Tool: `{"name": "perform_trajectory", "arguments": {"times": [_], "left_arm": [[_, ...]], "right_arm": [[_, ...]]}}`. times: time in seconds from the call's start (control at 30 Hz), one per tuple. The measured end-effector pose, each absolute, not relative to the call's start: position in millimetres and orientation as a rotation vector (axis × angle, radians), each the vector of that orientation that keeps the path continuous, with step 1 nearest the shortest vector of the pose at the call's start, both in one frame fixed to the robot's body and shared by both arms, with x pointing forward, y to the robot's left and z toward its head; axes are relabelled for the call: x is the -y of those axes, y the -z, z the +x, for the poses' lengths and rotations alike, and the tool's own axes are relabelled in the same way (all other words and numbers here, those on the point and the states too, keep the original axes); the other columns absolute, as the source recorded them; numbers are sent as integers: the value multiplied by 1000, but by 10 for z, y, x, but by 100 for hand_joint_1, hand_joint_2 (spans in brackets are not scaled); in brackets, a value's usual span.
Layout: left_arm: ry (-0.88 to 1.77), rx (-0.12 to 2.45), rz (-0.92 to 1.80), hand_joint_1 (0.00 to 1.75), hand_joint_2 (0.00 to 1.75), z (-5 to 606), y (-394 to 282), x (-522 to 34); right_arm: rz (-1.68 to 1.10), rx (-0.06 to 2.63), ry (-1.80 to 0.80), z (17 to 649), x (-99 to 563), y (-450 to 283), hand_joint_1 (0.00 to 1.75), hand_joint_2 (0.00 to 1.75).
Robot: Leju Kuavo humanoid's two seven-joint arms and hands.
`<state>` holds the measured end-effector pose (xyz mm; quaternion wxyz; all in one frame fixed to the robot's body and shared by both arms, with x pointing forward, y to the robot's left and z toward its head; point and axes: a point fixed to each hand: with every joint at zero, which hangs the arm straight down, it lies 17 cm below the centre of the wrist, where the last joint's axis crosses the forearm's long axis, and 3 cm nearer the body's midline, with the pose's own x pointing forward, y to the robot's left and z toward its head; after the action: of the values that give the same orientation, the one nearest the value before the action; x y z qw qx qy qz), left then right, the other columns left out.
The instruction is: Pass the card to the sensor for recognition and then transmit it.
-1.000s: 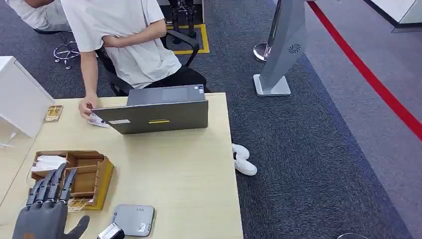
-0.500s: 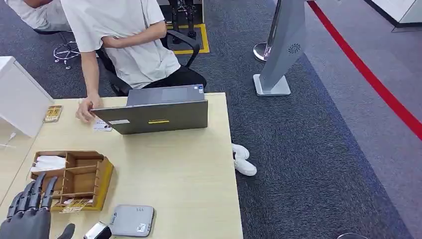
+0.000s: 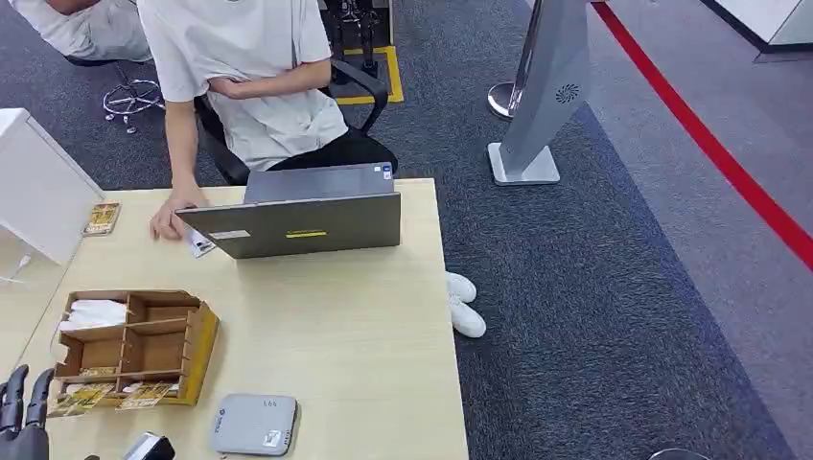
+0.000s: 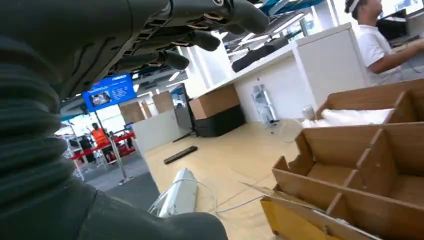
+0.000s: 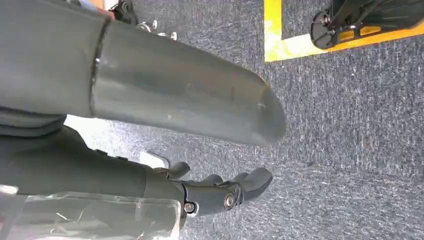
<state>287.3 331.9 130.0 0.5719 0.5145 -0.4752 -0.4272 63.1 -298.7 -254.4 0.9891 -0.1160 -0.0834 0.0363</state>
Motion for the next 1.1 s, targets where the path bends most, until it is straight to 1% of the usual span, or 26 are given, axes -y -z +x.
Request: {"name": "perform_trajectory", "arguments": {"times": [0.17, 0.43, 0.53, 0.73, 0.9, 0.93, 1.1], "left_arm": [[971, 1034, 1237, 0, 175, 2916, -1136, -3524], [971, 992, 1251, 0, 175, 3004, -976, -3619], [981, 1000, 1261, 0, 175, 3068, -948, -3581], [1065, 1108, 1265, 0, 175, 3222, -893, -3299], [1118, 1121, 1241, 0, 175, 3244, -793, -3185], [1124, 1123, 1239, 0, 175, 3248, -784, -3175], [1160, 1165, 1230, 0, 175, 3259, -768, -3068]], "right_arm": [[-231, 171, -79, 648, 2978, 2541, 0, 0], [-234, 169, -99, 644, 2979, 2542, 0, 0], [-236, 173, -111, 653, 2982, 2540, 0, 0], [-240, 183, -128, 666, 2983, 2538, 0, 0], [-240, 183, -130, 665, 2984, 2538, 0, 0], [-240, 182, -130, 664, 2985, 2538, 0, 175], [-241, 186, -132, 669, 2984, 2538, 0, 175]]}}
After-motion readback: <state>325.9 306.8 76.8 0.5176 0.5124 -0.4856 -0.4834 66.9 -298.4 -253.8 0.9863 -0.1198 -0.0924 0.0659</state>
